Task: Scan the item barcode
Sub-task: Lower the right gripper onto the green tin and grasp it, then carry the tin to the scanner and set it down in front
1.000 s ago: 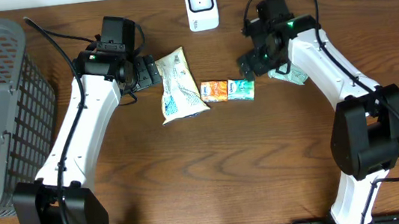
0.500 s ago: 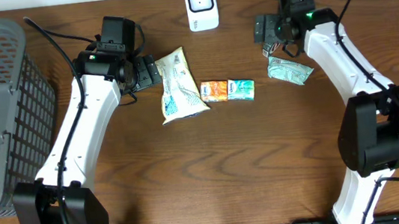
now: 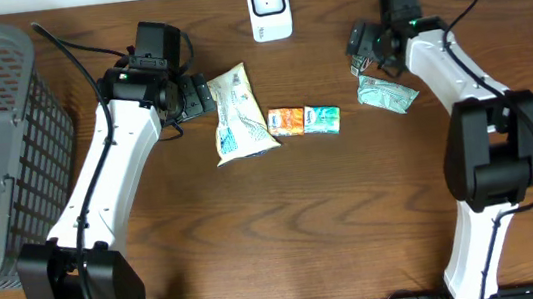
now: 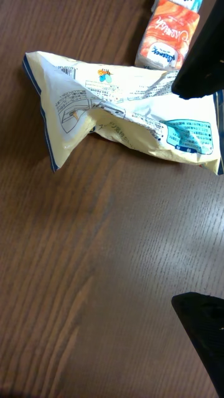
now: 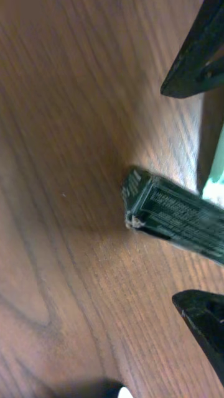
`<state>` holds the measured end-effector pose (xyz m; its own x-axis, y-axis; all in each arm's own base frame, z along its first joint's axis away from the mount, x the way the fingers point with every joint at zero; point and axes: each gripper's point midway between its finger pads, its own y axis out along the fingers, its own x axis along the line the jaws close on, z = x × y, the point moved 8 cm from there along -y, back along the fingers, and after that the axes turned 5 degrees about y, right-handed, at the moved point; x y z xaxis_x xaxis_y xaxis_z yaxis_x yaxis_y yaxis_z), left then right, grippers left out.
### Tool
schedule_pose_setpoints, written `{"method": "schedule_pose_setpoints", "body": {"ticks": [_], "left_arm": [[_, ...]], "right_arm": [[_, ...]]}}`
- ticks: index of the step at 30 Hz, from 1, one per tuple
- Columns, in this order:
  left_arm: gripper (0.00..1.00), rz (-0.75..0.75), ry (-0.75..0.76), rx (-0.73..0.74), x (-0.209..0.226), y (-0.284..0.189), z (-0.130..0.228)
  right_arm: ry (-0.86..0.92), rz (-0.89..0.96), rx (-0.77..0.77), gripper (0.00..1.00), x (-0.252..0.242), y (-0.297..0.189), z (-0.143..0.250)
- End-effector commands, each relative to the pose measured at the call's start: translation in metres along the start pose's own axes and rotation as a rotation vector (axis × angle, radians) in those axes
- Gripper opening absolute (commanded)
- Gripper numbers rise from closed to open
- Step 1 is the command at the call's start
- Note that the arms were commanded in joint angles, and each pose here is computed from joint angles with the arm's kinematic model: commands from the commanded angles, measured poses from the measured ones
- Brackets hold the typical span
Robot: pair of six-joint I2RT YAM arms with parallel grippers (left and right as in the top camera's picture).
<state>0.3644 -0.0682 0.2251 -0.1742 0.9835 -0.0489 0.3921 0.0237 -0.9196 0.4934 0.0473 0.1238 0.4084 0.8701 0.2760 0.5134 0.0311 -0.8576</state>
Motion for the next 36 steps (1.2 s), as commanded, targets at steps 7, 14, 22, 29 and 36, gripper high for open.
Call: {"method": "schedule_pose_setpoints", "body": {"ticks": [7, 14, 22, 29, 36], "left_arm": [[0.98, -0.004, -0.005, 0.004, 0.002, 0.001, 0.0], [0.98, -0.004, -0.005, 0.004, 0.002, 0.001, 0.0], [0.98, -0.004, -0.005, 0.004, 0.002, 0.001, 0.0], [0.98, -0.004, -0.005, 0.004, 0.002, 0.001, 0.0], [0.98, -0.004, -0.005, 0.004, 0.002, 0.001, 0.0]], "right_arm": [[0.065, -0.039, 0.029, 0.65, 0.004, 0.021, 0.005], [0.065, -0.114, 0.102, 0.46, 0.01, 0.022, 0.013], [0.068, -0.09, 0.14, 0.35, 0.006, 0.022, 0.019], [0.066, -0.143, 0.17, 0.35, 0.008, 0.019, 0.019], [0.078, -0.402, 0.335, 0.35, 0.03, 0.006, 0.027]]}}
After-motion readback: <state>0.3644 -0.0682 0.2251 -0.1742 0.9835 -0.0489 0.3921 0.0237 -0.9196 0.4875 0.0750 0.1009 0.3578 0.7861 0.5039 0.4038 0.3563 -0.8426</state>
